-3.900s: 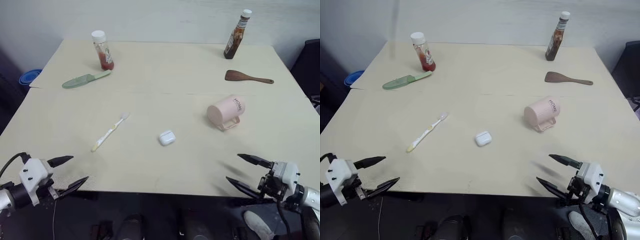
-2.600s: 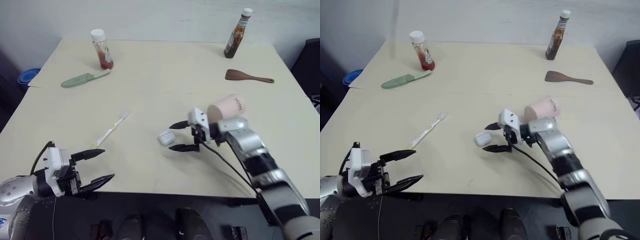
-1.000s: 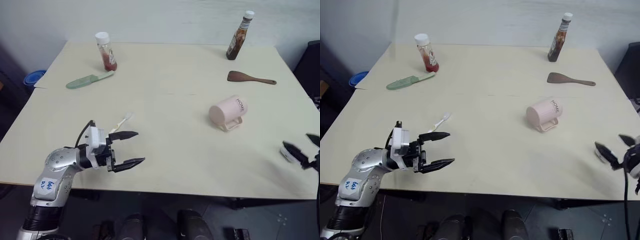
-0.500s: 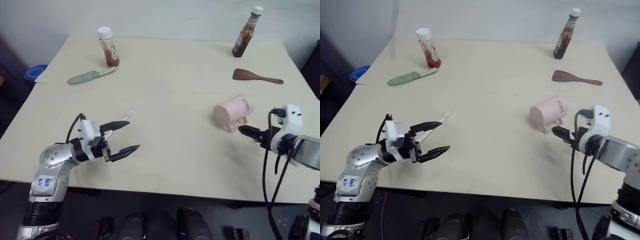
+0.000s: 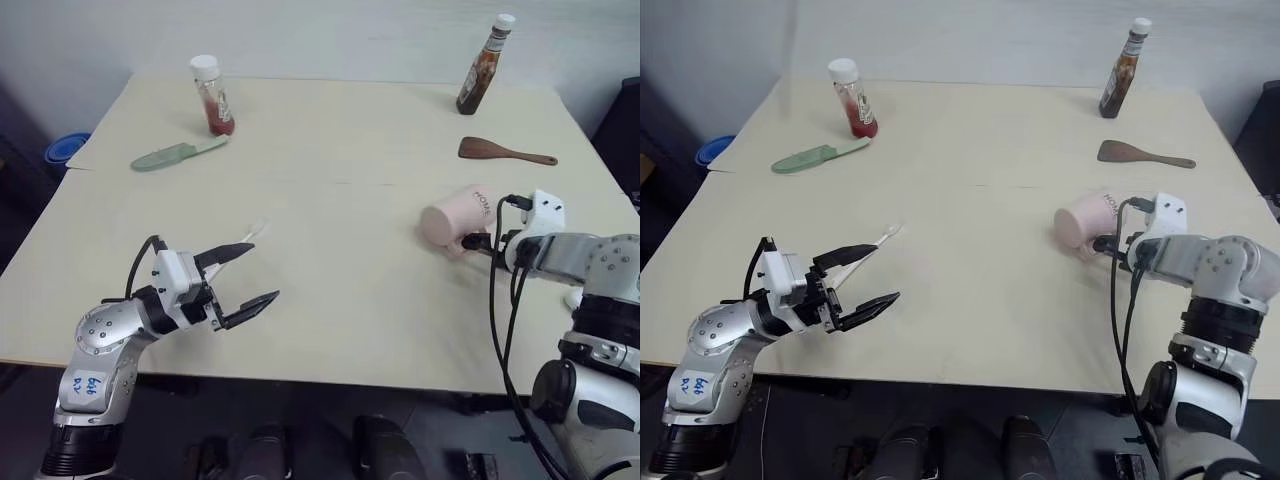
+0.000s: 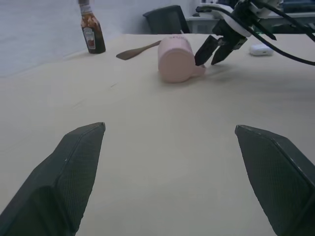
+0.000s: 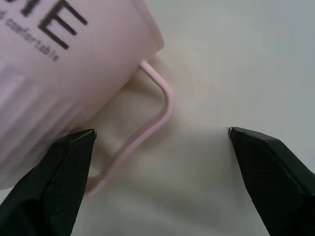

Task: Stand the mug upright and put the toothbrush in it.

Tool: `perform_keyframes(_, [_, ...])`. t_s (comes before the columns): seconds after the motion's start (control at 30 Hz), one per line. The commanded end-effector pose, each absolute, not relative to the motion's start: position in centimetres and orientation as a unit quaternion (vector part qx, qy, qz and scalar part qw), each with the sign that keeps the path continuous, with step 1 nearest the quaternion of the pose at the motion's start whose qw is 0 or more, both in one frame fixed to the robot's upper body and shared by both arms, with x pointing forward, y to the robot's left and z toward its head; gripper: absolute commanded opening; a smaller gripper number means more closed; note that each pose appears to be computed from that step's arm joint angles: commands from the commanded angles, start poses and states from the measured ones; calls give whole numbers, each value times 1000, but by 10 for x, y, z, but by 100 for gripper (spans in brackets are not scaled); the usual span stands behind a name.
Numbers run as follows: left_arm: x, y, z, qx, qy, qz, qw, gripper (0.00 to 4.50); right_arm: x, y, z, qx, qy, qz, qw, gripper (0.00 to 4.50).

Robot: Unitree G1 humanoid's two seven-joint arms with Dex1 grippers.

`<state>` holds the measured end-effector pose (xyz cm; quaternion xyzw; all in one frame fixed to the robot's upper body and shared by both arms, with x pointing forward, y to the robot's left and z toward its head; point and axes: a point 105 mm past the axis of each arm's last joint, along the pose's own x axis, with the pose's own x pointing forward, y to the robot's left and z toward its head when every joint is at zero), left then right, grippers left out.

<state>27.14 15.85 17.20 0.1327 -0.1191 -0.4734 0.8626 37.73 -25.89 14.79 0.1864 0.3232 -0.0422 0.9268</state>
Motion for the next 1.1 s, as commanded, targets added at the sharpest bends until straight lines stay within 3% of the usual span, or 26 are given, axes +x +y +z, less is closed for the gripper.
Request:
perform_keyframes(0.03, [266, 152, 182, 140, -141, -475, 857, 450, 383, -238, 133, 225, 364, -8, 904, 360])
perform_keyframes(0.27, [242, 138, 177, 86, -109, -539, 831, 450, 389, -235, 129, 195, 372, 6, 907, 118])
perform_keyframes(0.37, [239, 136, 173, 89, -88, -555, 822, 450, 395, -235, 139, 167, 328, 35, 929, 24])
perform_keyframes(0.47, [238, 136, 176, 87, -89, -556, 822, 450, 399, -220, 157, 137, 268, 111, 947, 24])
perform_keyframes(0.53, [237, 139, 179, 70, -88, -551, 827, 450, 400, -190, 190, 104, 137, 227, 959, 24])
perform_keyframes(0.6, [237, 144, 179, 61, -85, -541, 835, 450, 383, -153, 225, 66, -18, 350, 934, 24])
perform_keyframes(0.7, [241, 156, 179, 56, -84, -516, 850, 450, 364, -123, 233, 14, -158, 411, 898, 24])
perform_keyframes(0.9, [253, 173, 181, 62, -93, -478, 871, 450, 374, -82, 195, -59, -224, 395, 889, 24])
perform_keyframes(1.03, [255, 178, 183, 60, -98, -466, 877, 450, 388, -75, 162, -110, -206, 363, 902, 24])
perform_keyframes(1.1, [255, 180, 183, 58, -98, -462, 879, 450, 387, -75, 156, -100, -207, 379, 896, 63])
